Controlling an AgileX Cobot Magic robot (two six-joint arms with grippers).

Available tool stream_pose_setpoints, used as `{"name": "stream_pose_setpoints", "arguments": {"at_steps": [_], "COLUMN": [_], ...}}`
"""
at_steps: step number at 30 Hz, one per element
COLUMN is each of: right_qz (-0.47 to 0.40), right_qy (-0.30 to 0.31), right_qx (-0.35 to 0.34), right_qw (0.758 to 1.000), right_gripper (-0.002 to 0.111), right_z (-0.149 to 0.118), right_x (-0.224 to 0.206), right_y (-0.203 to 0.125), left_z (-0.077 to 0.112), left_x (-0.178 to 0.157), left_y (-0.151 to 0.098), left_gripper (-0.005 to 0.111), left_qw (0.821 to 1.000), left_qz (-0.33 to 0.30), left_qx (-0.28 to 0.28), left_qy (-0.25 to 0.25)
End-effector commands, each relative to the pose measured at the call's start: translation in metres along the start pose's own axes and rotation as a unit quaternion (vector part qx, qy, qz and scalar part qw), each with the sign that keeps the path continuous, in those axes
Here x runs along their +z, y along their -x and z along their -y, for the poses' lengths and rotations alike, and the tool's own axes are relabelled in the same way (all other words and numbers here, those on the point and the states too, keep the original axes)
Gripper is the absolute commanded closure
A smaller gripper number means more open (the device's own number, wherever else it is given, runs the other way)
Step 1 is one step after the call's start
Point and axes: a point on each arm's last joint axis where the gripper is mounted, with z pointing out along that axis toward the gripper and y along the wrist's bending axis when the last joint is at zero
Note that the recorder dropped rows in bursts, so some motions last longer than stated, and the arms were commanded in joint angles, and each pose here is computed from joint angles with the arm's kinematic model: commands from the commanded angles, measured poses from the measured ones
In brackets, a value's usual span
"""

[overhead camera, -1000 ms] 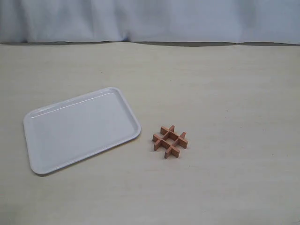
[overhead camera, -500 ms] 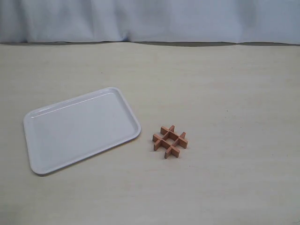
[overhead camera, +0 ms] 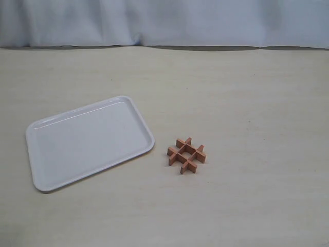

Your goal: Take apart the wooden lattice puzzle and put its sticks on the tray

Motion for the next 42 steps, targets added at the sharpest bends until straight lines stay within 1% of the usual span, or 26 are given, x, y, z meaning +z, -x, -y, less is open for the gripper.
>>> {"name": "stream_pose_setpoints", "arguments": {"at_steps": [1, 3, 5, 8, 10, 12, 14, 15, 17, 20, 23, 26, 27, 28, 31, 32, 34, 37, 42], "right_qz": [0.053, 0.052, 0.052, 0.051, 0.053, 0.064, 0.077, 0.083, 0.101, 0.13, 0.143, 0.155, 0.149, 0.136, 0.065, 0.046, -0.009, -0.086, -0.142], "right_qy": [-0.014, -0.025, -0.032, -0.041, -0.045, -0.046, -0.045, -0.046, -0.035, -0.016, -0.006, -0.001, 0.002, 0.005, 0.008, 0.008, 0.001, -0.015, -0.022], "right_qx": [0.134, 0.225, 0.293, 0.37, 0.421, 0.477, 0.517, 0.525, 0.525, 0.498, 0.443, 0.344, 0.3, 0.259, 0.155, 0.127, 0.101, 0.1, 0.099], "right_qw": [0.989, 0.973, 0.954, 0.927, 0.904, 0.875, 0.851, 0.846, 0.844, 0.857, 0.885, 0.926, 0.942, 0.956, 0.986, 0.991, 0.995, 0.991, 0.985], "right_gripper": [0.104, 0.104, 0.104, 0.104, 0.104, 0.104, 0.104, 0.104, 0.104, 0.104, 0.104, 0.104, 0.104, 0.104, 0.104, 0.104, 0.104, 0.104, 0.104], "right_z": [0.004, 0.006, 0.008, 0.01, 0.011, 0.013, 0.014, 0.015, 0.014, 0.013, 0.01, 0.007, 0.005, 0.002, -0.003, -0.004, -0.004, -0.003, -0.002], "right_x": [-0.001, -0.001, -0.001, -0.001, -0.001, -0.002, -0.002, -0.002, -0.003, -0.004, 0.002, 0.017, 0.025, 0.035, 0.072, 0.082, 0.105, 0.131, 0.164], "right_y": [0.009, 0.008, 0.007, 0.006, 0.005, 0.006, 0.007, 0.008, 0.022, 0.049, 0.076, 0.105, 0.113, 0.121, 0.131, 0.132, 0.132, 0.125, 0.104], "left_z": [0.0, 0.0, 0.0, 0.0, 0.0, 0.0, 0.0, 0.0, 0.0, 0.0, 0.0, 0.0, 0.0, 0.0, 0.0, 0.0, 0.0, 0.0, 0.0], "left_x": [0.0, 0.0, 0.0, 0.0, 0.0, 0.0, 0.0, 0.0, 0.0, 0.0, 0.0, 0.0, 0.0, 0.0, 0.0, 0.0, 0.0, 0.0, 0.0], "left_y": [0.001, 0.001, 0.001, 0.001, 0.001, 0.001, 0.001, 0.001, 0.001, 0.001, 0.001, 0.001, 0.001, 0.001, 0.001, 0.001, 0.001, 0.001, 0.001], "left_gripper": [0.107, 0.107, 0.107, 0.107, 0.107, 0.107, 0.107, 0.107, 0.107, 0.107, 0.107, 0.107, 0.107, 0.107, 0.107, 0.107, 0.107, 0.107, 0.107], "left_qw": [1.0, 1.0, 1.0, 1.0, 1.0, 1.0, 1.0, 1.0, 1.0, 1.0, 1.0, 1.0, 1.0, 1.0, 1.0, 1.0, 1.0, 1.0, 1.0], "left_qz": [0.006, 0.006, 0.006, 0.006, 0.006, 0.006, 0.006, 0.006, 0.006, 0.006, 0.006, 0.006, 0.006, 0.006, 0.006, 0.006, 0.006, 0.006, 0.006], "left_qx": [-0.001, -0.001, -0.001, -0.001, -0.001, -0.001, -0.001, -0.001, -0.001, -0.001, -0.001, 0.0, 0.0, 0.0, 0.0, 0.0, 0.0, 0.0, 0.0], "left_qy": [0.001, 0.0, 0.0, 0.0, 0.0, 0.0, 0.0, 0.0, 0.0, 0.0, 0.0, 0.0, 0.0, 0.0, 0.0, 0.0, 0.0, 0.0, 0.0]}}
